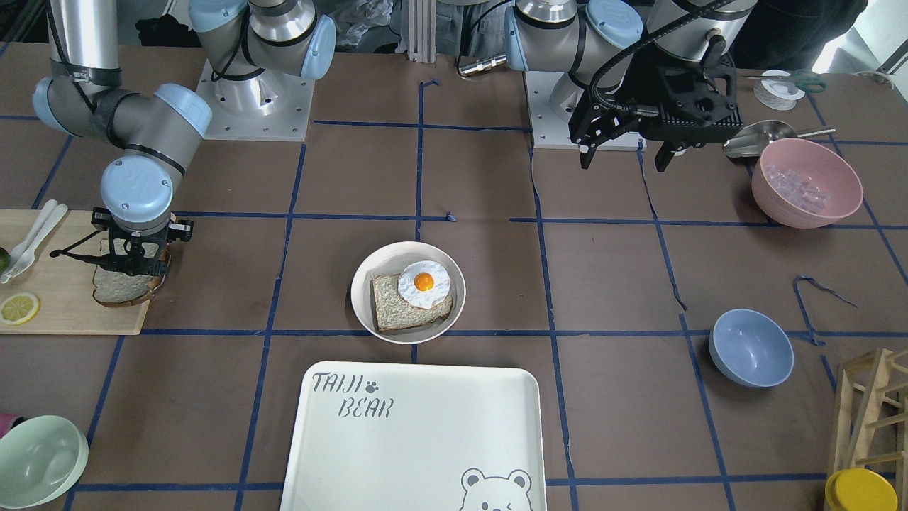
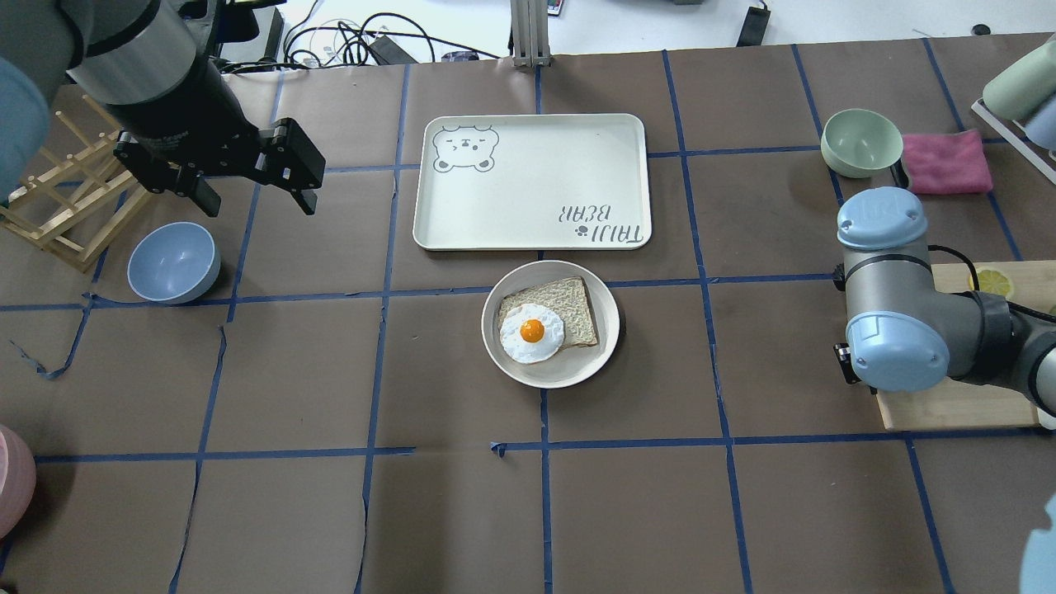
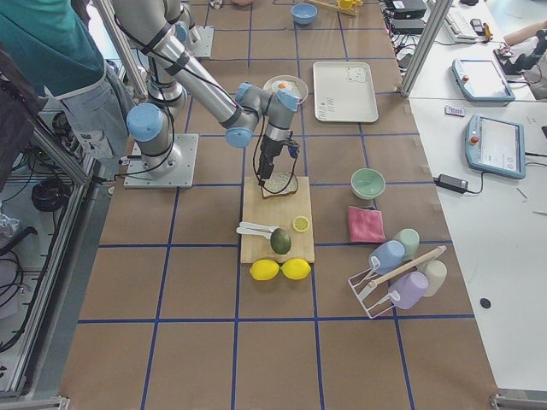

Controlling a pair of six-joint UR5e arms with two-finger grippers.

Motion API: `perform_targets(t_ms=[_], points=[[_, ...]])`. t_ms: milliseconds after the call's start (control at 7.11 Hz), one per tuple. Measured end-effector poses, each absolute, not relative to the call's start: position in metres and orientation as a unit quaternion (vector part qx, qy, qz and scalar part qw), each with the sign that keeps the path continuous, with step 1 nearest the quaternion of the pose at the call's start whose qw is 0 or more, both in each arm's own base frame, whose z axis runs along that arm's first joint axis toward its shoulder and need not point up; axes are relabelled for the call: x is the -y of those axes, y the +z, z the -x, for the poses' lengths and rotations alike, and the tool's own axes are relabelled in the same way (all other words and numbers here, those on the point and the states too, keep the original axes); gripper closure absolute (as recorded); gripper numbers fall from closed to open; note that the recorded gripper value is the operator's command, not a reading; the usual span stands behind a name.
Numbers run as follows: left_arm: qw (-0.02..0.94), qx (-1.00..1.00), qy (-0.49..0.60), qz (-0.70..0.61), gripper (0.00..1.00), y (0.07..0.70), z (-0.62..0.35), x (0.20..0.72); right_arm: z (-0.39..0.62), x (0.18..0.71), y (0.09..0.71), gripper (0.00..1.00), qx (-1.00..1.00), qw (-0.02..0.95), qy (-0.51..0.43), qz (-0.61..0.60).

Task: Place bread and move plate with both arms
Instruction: 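Close the right gripper on the edge of the white bread slice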

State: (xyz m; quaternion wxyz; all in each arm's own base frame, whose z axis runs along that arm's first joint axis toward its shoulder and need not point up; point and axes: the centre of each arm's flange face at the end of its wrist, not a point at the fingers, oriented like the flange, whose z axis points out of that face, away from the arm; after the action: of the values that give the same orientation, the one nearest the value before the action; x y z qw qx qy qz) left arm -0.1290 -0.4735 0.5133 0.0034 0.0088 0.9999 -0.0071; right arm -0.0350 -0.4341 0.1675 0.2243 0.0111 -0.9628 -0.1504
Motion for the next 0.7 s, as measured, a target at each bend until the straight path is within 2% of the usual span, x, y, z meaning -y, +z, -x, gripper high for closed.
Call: perform_targets(t_ms=[281,704], points=[[0.003,-1.000,-0.007,-0.009,0.00,0.5133,0.1290,0.4735,0.0321,0.4358,0.1666,0.20,0.967,0.209,-0.144,-0.016],[0.003,-1.000,-0.007,-0.009,0.00,0.5133,0.1290,0.4735,0.0321,0.4356,0.1666,0.43,0.967,0.207,-0.148,-0.032]])
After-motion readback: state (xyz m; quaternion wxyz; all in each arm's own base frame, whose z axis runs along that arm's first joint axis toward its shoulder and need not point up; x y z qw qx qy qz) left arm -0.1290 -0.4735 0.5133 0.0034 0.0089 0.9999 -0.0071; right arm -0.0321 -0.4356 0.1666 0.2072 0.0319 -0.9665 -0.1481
